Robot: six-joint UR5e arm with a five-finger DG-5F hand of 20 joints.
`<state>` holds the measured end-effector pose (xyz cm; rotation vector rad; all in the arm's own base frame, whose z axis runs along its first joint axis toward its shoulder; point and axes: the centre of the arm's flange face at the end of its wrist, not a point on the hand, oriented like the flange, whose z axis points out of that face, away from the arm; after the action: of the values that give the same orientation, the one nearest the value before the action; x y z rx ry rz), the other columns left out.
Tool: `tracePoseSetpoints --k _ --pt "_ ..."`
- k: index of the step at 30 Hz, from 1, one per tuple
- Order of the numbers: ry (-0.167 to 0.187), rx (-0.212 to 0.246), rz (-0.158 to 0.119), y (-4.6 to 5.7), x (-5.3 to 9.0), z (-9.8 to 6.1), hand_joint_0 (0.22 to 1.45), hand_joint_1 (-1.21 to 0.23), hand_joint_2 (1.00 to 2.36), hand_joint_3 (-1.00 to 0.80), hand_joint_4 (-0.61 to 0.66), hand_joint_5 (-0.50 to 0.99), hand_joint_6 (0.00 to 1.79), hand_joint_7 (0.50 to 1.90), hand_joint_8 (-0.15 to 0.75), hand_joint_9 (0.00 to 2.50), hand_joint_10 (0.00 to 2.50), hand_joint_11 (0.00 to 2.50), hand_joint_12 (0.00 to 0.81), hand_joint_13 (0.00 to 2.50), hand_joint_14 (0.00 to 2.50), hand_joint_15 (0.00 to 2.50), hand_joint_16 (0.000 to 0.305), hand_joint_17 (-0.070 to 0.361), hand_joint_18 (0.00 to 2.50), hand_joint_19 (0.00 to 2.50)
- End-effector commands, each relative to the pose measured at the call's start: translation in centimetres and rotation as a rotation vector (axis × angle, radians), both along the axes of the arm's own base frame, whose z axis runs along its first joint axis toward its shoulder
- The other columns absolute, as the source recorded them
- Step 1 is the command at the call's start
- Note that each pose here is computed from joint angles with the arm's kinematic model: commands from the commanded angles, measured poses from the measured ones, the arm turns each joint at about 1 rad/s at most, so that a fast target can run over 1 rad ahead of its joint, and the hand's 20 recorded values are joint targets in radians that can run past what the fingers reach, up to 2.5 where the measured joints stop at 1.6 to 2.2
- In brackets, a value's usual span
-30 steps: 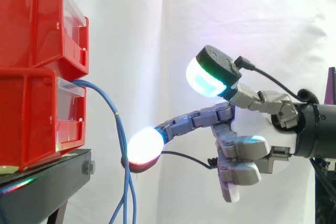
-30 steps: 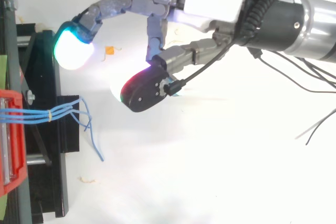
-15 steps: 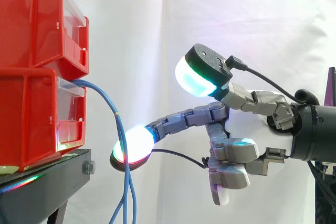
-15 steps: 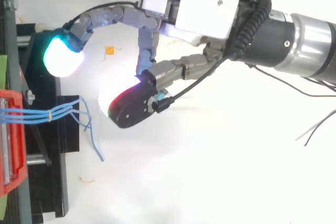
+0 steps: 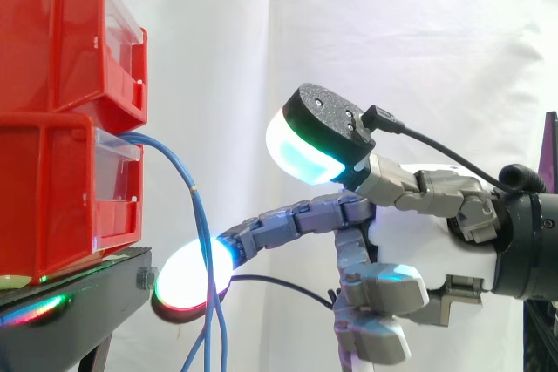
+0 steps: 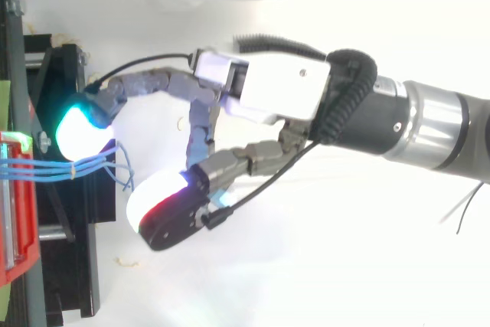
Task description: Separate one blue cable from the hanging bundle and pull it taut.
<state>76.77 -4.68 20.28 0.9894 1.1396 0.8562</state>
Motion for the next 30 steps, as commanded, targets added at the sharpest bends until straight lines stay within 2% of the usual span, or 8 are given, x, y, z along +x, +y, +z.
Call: tracePoseSetpoints --k 1,6,7,14,16,22,30 --pt "0.003 0.004 -0.003 1.0 0.2 -0.2 0.36 -0.53 1.00 -0.50 0.27 -0.20 0.50 0.67 0.299 1.76 0.03 0.93 0.437 1.63 0.02 0.85 0.067 0.152 1.66 0.20" --pt "0.007 0.021 -0.001 1.2 0.1 -0.3 0.36 -0.53 1.00 -0.50 0.27 -0.20 0.50 0.68 0.308 1.75 0.03 0.94 0.445 1.63 0.02 0.86 0.068 0.152 1.65 0.20" --pt "0.008 0.039 0.007 1.6 0.1 -0.4 0.36 -0.53 1.00 -0.50 0.28 -0.19 0.50 0.69 0.309 1.75 0.02 0.94 0.439 1.63 0.02 0.86 0.068 0.152 1.65 0.20" --pt "-0.011 0.110 0.022 1.9 0.2 -0.3 0.36 -0.53 1.00 -0.50 0.31 -0.17 0.50 0.78 0.307 1.74 0.03 0.93 0.450 1.62 0.02 0.86 0.068 0.154 1.63 0.26" --pt "-0.008 0.132 0.038 2.1 0.2 -0.4 0.36 -0.53 1.00 -0.50 0.32 -0.16 0.50 0.80 0.316 1.70 0.02 0.90 0.453 1.62 0.02 0.86 0.071 0.159 1.62 0.28" --pt "-0.011 0.133 0.052 2.2 0.2 -0.3 0.38 -0.51 1.00 -0.50 0.36 -0.08 0.50 0.93 0.316 1.61 0.02 0.78 0.440 1.59 0.02 0.84 0.077 0.173 1.58 0.39" --pt "-0.016 0.133 0.052 2.2 0.2 -0.2 0.38 -0.51 1.00 -0.50 0.37 -0.04 0.50 0.96 0.307 1.61 0.02 0.77 0.427 1.58 0.02 0.85 0.077 0.173 1.56 0.41"
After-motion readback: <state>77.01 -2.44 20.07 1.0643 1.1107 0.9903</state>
